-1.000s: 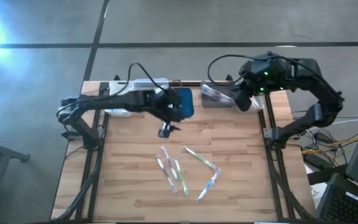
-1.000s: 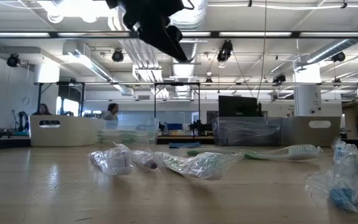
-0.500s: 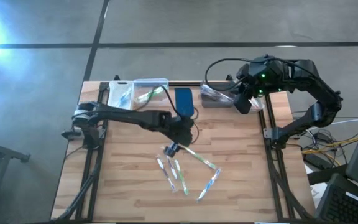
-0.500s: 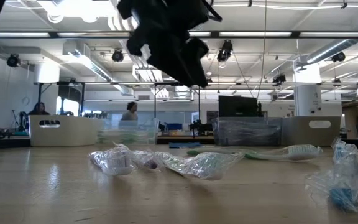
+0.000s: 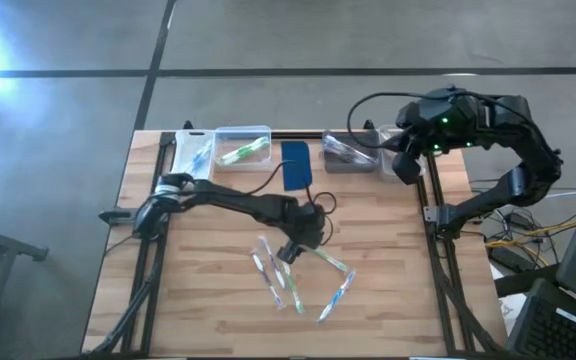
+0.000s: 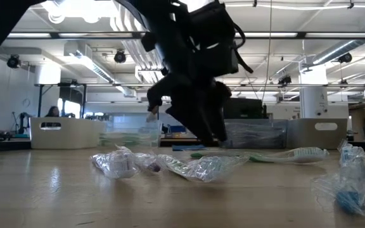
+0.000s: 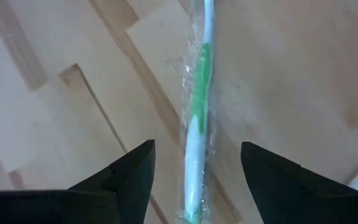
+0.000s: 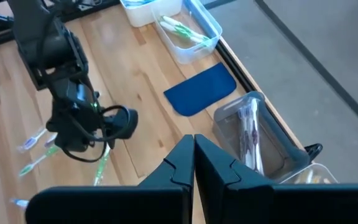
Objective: Pick & Place Toothbrushes
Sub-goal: Put the green toothbrush into the transparent bin
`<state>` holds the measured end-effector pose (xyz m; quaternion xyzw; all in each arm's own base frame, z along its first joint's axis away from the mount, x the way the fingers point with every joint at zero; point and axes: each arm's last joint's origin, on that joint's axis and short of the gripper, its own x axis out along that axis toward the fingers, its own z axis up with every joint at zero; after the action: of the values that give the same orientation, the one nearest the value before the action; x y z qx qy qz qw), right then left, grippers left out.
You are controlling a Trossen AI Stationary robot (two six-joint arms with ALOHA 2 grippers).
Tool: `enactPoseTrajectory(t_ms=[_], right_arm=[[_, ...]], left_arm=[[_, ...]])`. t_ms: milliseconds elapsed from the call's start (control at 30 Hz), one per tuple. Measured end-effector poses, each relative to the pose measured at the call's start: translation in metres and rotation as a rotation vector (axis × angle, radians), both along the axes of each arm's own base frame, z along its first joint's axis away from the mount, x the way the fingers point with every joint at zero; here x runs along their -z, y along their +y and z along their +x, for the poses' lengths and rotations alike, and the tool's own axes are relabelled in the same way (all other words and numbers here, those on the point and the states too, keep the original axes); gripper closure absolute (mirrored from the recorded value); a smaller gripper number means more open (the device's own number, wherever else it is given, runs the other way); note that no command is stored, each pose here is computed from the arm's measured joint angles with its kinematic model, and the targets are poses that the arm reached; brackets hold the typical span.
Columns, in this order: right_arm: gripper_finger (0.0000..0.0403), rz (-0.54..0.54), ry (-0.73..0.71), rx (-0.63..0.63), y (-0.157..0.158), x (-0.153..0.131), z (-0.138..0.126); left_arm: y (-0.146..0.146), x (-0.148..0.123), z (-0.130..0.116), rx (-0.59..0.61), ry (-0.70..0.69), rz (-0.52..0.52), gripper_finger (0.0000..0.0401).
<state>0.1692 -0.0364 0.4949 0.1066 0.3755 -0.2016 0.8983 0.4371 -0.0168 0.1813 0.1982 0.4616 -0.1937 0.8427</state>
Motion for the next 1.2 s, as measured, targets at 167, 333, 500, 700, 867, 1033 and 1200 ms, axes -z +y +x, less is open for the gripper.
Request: enactPoseTrajectory(t_ms=[167,333,500,700,867,1033,1200], right_arm=[[0.0394,-0.018,-0.018,-0.014,0.002,-0.004,-0.011],[0.0394,-0.025,-0.038,-0.016,0.004,-0.007,-0.020],[0.0394,-0.030,-0.044,-0.019,0.004,-0.008,-0.022],[0.0394,-0.044,-0.038,-0.034,0.004,-0.008,-0.023],[0.0394,-0.047,-0.038,-0.036,0.004,-0.008,-0.023],[0.0394,-0.046,-0.033,-0.036,0.004,-0.007,-0.022],[0.0394,-0.042,-0.020,-0.036,0.004,-0.004,-0.020]], left_arm=[[-0.001,0.010,0.002,-0.004,0.028,-0.003,0.0160],[-0.001,0.014,0.003,-0.007,0.032,-0.007,0.0160],[-0.001,0.024,0.005,-0.005,0.056,-0.011,0.0170],[-0.001,0.028,0.005,-0.033,0.076,-0.033,0.0202],[-0.001,0.028,0.005,-0.043,0.082,-0.037,0.0238],[-0.001,0.028,0.005,-0.044,0.082,-0.038,0.0275],[-0.001,0.028,0.005,-0.046,0.079,-0.035,0.0310]])
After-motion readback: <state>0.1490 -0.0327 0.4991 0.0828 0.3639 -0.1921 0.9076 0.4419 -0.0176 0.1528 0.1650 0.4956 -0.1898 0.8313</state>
